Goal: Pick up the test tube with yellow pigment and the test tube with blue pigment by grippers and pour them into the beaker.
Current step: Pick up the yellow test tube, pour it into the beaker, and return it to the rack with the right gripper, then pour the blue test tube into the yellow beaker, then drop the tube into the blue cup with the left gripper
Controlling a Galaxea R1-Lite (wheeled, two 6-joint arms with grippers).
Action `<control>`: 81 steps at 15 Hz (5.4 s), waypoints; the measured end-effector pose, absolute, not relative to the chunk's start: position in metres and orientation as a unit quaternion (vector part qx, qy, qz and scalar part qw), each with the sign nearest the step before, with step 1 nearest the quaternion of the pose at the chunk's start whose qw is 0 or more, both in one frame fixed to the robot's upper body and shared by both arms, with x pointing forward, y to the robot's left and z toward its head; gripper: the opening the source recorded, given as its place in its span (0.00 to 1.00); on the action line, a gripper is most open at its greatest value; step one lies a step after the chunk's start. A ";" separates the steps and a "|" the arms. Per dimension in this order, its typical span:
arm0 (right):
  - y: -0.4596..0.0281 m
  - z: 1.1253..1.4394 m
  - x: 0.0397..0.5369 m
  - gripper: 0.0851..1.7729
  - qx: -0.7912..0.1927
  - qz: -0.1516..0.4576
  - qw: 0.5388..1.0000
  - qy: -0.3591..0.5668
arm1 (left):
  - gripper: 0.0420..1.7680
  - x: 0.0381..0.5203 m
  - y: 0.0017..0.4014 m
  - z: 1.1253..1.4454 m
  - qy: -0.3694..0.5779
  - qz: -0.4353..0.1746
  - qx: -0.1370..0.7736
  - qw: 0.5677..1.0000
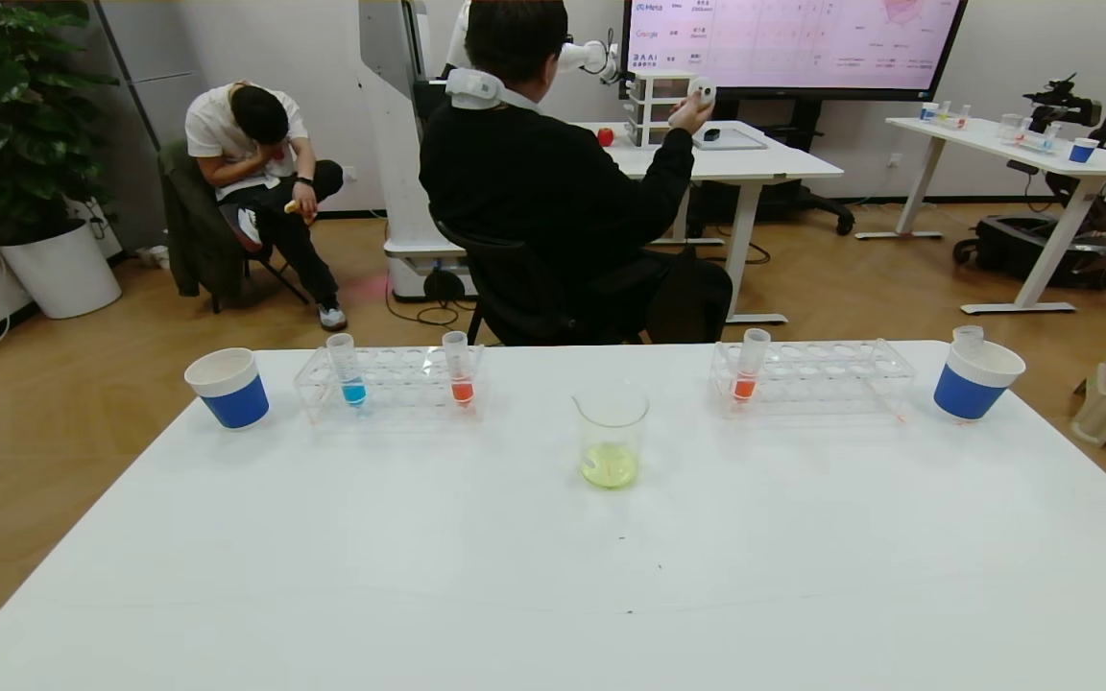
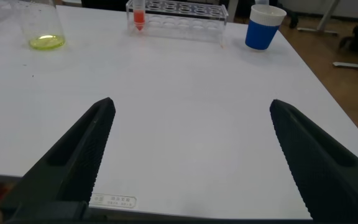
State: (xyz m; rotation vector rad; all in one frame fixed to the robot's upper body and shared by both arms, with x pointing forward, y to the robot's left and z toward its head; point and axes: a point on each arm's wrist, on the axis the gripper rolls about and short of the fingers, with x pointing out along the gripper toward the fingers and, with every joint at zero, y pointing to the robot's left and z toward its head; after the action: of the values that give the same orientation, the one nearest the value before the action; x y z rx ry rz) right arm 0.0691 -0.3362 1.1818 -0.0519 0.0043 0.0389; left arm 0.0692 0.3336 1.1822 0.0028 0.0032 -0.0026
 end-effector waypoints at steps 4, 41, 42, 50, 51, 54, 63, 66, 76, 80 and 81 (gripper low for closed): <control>-0.336 1.182 0.069 0.98 -0.025 0.018 1.000 0.002 | 0.98 0.069 0.333 1.183 0.001 -0.005 0.006 1.000; -0.336 1.182 0.069 0.98 -0.025 0.018 1.000 0.002 | 0.98 0.457 0.326 1.186 -0.002 0.001 0.007 1.000; -0.336 1.182 0.069 0.98 -0.025 0.018 1.000 0.002 | 0.98 0.465 0.325 1.184 -0.006 0.005 0.007 1.000; -0.336 1.182 0.069 0.98 -0.025 0.018 1.000 0.002 | 0.98 0.500 0.324 1.170 -0.015 0.019 0.005 1.000; -0.336 1.182 0.069 0.98 -0.025 0.018 1.000 0.002 | 0.98 0.502 0.324 1.169 -0.016 0.019 0.005 1.000; -0.336 1.182 0.069 0.98 -0.025 0.018 1.000 0.002 | 0.73 0.504 0.324 1.166 -0.015 0.020 0.005 1.000; -0.336 1.182 0.069 0.98 -0.025 0.018 1.000 0.002 | 0.27 0.505 0.324 1.174 -0.023 0.020 0.006 1.000; -0.336 1.182 0.069 0.98 -0.025 0.018 1.000 0.002 | 0.27 0.503 0.323 1.188 -0.007 0.019 0.007 1.000; -0.336 1.182 0.069 0.98 -0.025 0.018 1.000 0.002 | 0.27 0.486 0.317 1.277 -0.018 0.010 0.008 1.000; -0.336 1.182 0.069 0.98 -0.025 0.018 1.000 0.002 | 0.27 0.478 0.273 1.300 -0.050 -0.074 0.018 0.996; -0.336 1.182 0.069 0.98 -0.025 0.018 1.000 0.002 | 0.27 0.475 0.258 1.305 -0.059 -0.117 0.019 0.991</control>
State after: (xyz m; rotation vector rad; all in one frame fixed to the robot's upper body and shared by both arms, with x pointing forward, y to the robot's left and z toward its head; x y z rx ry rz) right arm 0.0691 -0.3362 1.1819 -0.0500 0.0040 0.0361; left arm 0.4745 0.2580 1.3048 0.0374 -0.1175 -0.2346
